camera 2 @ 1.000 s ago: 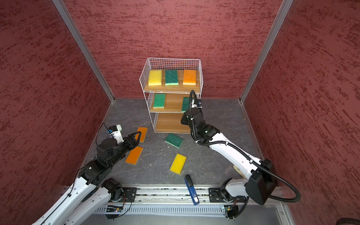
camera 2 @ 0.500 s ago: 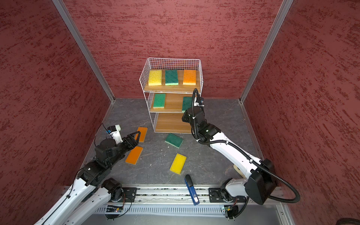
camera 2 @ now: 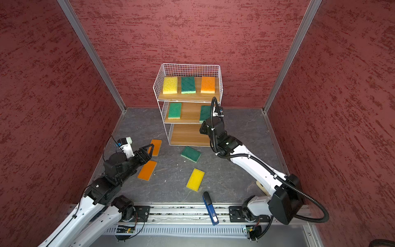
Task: Place and organize the cleaning sponges onto the shelf
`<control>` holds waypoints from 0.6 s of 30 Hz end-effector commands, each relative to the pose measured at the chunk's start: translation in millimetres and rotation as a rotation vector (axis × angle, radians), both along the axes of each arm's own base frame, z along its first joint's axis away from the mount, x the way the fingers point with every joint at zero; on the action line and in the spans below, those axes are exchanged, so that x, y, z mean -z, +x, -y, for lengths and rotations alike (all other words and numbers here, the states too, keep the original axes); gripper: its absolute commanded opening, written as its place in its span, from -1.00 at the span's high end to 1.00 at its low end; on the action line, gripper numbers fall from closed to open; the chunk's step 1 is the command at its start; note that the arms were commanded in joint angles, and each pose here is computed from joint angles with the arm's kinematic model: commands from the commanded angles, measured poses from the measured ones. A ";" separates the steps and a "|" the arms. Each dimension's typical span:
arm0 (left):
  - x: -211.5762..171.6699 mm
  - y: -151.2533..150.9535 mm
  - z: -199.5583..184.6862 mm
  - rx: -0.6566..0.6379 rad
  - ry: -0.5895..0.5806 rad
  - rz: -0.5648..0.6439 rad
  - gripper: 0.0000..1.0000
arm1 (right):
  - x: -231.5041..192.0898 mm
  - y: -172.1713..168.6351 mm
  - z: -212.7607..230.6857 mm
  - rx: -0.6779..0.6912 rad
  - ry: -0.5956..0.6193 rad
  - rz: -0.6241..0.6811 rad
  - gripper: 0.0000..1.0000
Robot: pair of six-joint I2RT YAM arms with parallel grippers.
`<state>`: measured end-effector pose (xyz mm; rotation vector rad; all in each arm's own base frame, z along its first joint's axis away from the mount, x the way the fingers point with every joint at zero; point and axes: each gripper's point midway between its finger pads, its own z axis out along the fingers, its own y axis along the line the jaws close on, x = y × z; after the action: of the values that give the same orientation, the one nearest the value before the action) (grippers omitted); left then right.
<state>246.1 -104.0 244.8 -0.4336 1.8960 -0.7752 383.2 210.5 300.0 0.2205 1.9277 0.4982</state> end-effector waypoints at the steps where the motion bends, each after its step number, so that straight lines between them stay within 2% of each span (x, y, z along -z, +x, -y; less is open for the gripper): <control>1: -3.9 -2.4 -4.3 -0.012 -0.008 0.012 -0.29 | -23.0 -7.2 4.8 -0.010 0.025 0.025 1.00; 12: -0.6 -6.0 -3.5 -0.005 -0.025 0.000 -0.29 | 1.0 -19.4 1.1 -0.056 0.015 -0.076 1.00; 18: -0.1 -6.0 -4.0 -0.007 -0.020 0.002 -0.29 | -2.0 -12.1 1.5 -0.031 0.020 -0.053 1.00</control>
<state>240.8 -101.3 247.2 -0.4503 1.8862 -0.7929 366.6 210.4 288.5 0.1911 2.0176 0.5196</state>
